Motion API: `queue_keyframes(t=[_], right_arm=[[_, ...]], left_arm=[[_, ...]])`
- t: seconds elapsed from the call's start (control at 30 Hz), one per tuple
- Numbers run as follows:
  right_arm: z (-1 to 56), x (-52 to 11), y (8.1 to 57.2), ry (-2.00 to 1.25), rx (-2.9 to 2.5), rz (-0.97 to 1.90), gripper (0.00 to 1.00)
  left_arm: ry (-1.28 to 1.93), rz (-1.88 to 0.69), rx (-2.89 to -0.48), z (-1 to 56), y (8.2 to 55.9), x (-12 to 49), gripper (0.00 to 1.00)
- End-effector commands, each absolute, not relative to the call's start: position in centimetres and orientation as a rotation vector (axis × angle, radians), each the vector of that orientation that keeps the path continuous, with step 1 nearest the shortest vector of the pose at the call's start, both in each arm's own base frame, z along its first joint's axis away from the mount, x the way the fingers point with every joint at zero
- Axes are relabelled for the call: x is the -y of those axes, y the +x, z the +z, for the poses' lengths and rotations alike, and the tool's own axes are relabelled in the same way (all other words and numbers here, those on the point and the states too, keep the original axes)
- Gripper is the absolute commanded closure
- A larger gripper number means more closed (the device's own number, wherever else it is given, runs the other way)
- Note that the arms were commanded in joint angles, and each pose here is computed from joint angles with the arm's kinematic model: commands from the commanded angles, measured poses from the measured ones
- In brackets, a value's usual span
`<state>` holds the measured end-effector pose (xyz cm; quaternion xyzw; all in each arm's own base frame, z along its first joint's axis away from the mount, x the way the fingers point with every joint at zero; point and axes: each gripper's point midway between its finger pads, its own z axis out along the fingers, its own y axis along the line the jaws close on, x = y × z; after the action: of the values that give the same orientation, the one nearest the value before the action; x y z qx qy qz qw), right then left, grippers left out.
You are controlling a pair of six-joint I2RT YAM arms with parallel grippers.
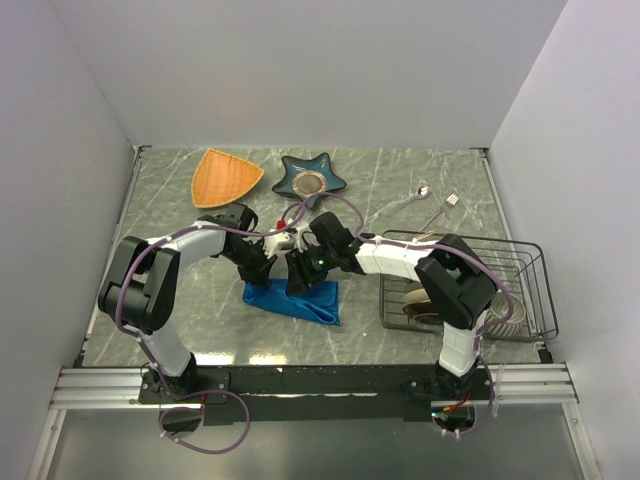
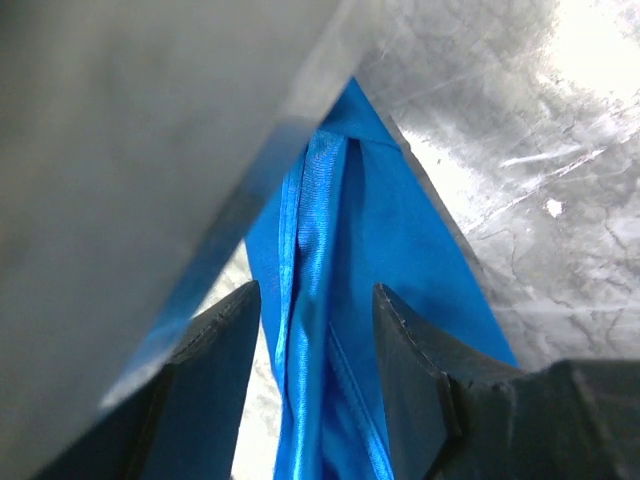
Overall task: Fold the napkin into a case and place the utensils inside
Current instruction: Stuff the top corner of the smaller-rectangle-folded napkin into the folded napkin.
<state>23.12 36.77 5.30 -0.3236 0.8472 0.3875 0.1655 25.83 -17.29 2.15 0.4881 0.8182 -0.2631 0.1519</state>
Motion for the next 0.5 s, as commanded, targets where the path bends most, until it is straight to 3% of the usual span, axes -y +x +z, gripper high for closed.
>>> queue_keyframes(t=[0.0,0.47], right_arm=[[5.5,-36.2,20.9,-0.947,-2.422,1.132,0.43],[5.0,-34.8,19.5,-0.954,-2.418,1.119,0.39]], left_arm=[[1.444,-0.709,-2.429,0.0,24.9,15.8,0.99],[1.443,-0.714,-2.43,0.0,24.9,15.8,0.99]])
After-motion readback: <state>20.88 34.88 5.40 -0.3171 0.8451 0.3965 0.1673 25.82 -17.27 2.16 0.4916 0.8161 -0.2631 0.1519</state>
